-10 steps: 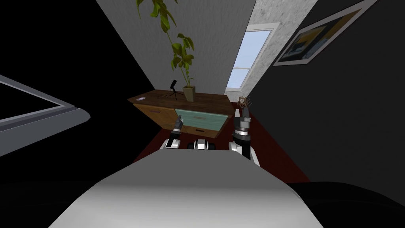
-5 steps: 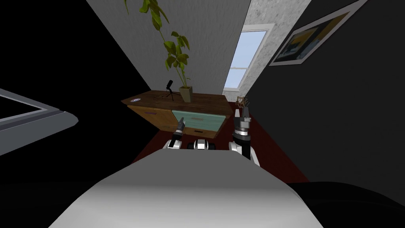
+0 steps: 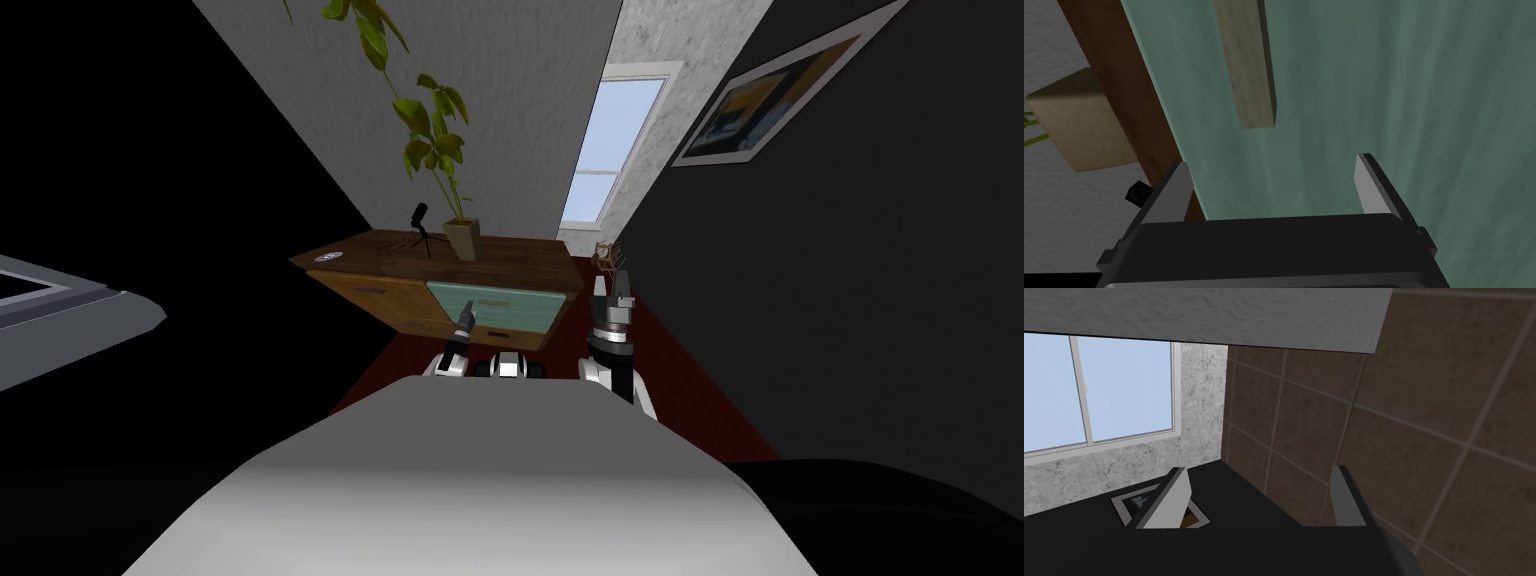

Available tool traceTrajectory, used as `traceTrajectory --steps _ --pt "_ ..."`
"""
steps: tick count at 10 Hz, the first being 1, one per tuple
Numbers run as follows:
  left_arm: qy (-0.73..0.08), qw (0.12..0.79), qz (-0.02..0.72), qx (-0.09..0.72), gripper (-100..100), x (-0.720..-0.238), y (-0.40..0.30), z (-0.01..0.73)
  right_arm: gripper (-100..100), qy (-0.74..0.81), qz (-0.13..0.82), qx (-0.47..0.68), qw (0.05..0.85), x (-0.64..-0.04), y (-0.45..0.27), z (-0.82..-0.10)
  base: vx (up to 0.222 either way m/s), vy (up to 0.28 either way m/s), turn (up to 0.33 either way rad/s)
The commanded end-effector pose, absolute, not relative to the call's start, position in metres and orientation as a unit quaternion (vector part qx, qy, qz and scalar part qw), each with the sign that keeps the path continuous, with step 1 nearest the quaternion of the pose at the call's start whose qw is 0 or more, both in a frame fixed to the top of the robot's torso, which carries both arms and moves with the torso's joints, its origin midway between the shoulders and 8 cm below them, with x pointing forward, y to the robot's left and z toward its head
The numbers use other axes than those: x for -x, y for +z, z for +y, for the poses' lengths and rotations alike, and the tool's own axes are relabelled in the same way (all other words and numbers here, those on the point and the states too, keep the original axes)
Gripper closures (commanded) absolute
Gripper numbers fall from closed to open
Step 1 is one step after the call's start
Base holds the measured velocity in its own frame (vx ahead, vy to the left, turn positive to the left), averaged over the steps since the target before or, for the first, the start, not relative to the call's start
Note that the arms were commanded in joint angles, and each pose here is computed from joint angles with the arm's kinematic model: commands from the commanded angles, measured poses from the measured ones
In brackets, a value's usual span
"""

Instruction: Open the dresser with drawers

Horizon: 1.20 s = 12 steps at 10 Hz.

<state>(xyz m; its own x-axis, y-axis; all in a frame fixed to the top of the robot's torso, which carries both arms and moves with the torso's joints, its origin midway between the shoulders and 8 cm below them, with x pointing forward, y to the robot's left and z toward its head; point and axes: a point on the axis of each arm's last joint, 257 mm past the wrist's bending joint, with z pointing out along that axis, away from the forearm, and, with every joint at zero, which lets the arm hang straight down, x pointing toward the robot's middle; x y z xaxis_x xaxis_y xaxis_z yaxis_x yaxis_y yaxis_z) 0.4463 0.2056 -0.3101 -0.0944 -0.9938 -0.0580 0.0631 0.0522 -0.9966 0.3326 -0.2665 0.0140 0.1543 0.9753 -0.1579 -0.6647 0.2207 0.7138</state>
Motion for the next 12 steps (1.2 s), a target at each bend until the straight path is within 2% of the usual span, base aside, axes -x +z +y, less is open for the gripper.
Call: traceTrajectory --steps 1,4,5,11,12 --pt "-0.532 0.489 0.514 0.463 -100 -0.445 -0.318 0.187 0 0.572 0.310 -0.251 0.717 -0.333 0.014 -0.266 0.020 -0.015 -0.009" --pt "-0.531 0.492 0.515 0.460 -100 -0.449 -0.314 0.190 0 0.572 0.310 -0.251 0.717 -0.333 0.014 -0.267 0.040 -0.007 -0.006" --pt "-0.530 0.492 0.515 0.460 100 -0.449 -0.314 0.190 0 0.572 0.310 -0.251 0.717 -0.333 0.014 -0.267 0.006 -0.001 0.001" --pt "-0.533 0.491 0.516 0.457 100 -0.444 -0.308 0.188 0 0.572 0.310 -0.251 0.717 -0.333 0.014 -0.266 -0.150 0.008 0.014" --pt "-0.525 0.496 0.529 0.445 -100 -0.442 -0.310 0.199 0 0.572 0.310 -0.251 0.717 -0.333 0.014 -0.266 -0.015 -0.004 -0.005"
